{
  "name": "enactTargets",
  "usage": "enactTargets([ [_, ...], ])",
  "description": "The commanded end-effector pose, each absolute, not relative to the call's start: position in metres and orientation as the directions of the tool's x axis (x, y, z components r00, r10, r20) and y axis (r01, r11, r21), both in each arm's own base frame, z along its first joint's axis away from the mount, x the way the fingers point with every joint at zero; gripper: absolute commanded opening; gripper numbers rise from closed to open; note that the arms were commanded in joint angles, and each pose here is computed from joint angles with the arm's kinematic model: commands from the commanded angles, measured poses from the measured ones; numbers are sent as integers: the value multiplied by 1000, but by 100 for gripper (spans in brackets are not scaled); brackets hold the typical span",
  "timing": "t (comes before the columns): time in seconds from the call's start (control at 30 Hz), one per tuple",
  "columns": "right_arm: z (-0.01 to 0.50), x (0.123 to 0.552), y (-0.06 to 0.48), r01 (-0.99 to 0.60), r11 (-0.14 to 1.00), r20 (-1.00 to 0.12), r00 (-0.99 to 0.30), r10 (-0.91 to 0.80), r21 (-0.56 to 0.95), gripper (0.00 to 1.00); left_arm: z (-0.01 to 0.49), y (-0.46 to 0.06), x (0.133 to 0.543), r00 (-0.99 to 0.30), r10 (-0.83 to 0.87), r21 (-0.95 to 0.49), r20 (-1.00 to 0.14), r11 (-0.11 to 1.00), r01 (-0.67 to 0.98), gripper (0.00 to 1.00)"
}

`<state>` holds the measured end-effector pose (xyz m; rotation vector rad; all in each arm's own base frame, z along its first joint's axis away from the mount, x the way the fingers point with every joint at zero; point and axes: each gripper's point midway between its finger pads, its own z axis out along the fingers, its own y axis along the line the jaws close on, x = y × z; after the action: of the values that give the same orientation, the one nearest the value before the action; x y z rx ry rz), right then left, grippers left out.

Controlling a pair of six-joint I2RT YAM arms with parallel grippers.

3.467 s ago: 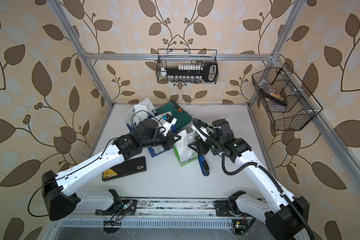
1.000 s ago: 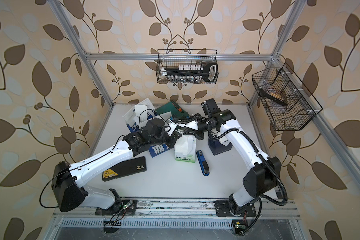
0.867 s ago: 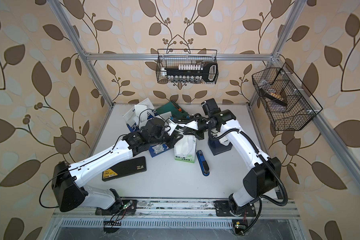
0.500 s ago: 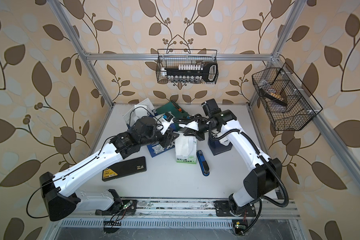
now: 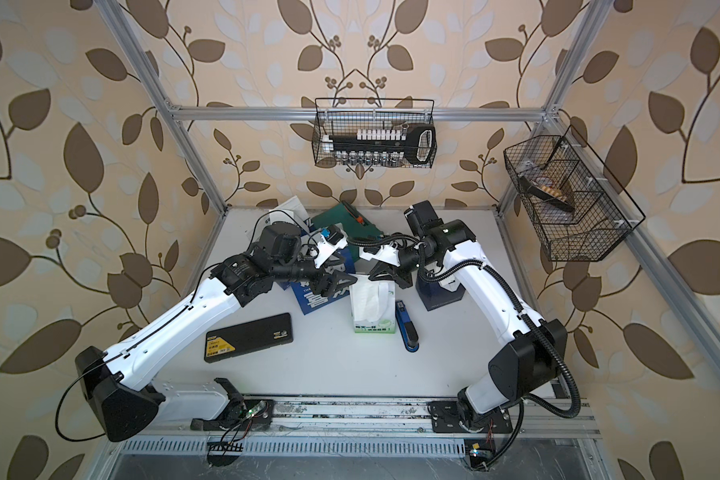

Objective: Staple the receipts to the bags
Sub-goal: Hold the receipt from the takeout bag.

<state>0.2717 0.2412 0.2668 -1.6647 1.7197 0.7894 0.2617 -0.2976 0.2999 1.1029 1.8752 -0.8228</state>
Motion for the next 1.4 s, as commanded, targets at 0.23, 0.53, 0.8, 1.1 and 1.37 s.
enactTargets([
  [0.23, 288, 260, 243, -1000, -8, -807, 6, -591, -1, 0, 294, -329, 263, -271, 407, -150, -872, 304, 941, 63],
  [0.53, 287, 261, 242, -1000, -1, -803, 17, -595, -21, 0, 289, -329, 261, -273, 419, -154, -866, 297, 942, 35],
  [0.8, 289, 263, 243, -1000, -2, -808, 18, -588, -20, 0, 278, -328, 258, -278, 439, -155, -854, 296, 943, 36],
  [1.1, 288, 264, 241, -999, 8, -802, 26, -597, -37, 0, 275, -327, 256, -284, 455, -158, -844, 296, 942, 7],
  [1.37, 289, 276, 238, -993, 88, -808, 17, -589, -84, 0, 284, -322, 255, -291, 445, -151, -847, 322, 934, 0],
])
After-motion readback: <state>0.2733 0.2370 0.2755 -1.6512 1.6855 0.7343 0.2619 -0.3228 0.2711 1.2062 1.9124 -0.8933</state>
